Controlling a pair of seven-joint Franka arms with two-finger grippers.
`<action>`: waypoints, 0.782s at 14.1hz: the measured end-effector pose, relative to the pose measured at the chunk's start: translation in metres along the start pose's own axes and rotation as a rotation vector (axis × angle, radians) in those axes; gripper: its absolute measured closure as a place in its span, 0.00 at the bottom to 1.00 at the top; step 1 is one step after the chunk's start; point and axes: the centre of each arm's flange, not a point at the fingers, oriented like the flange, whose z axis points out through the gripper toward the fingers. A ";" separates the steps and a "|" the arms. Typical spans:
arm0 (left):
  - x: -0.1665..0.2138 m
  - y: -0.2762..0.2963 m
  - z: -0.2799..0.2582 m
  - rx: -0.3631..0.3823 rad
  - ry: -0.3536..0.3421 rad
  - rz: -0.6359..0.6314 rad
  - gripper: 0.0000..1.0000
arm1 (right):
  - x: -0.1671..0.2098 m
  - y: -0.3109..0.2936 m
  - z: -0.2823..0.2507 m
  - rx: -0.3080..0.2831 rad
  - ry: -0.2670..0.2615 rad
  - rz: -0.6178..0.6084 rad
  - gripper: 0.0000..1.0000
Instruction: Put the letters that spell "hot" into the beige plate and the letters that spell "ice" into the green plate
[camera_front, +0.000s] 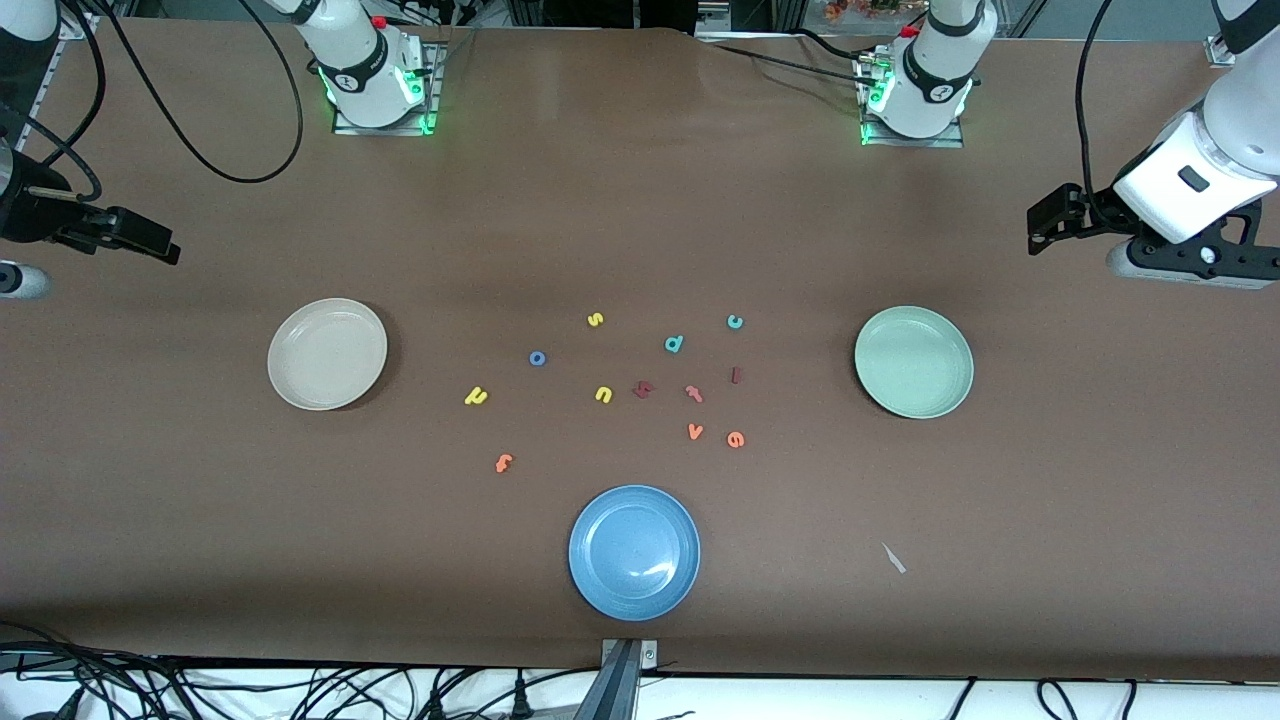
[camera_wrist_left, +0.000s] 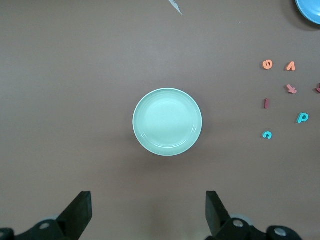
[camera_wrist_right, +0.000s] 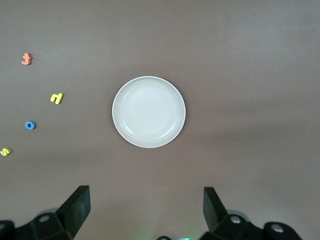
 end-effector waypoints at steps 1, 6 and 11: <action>0.000 0.000 0.000 0.000 0.000 0.000 0.00 | 0.000 0.000 0.000 0.000 0.000 0.000 0.00; 0.000 0.001 0.000 0.000 0.000 0.002 0.00 | 0.000 0.002 0.000 0.000 -0.001 0.002 0.00; 0.000 0.003 0.000 0.000 0.000 0.005 0.00 | 0.000 0.002 0.000 0.000 -0.001 0.001 0.00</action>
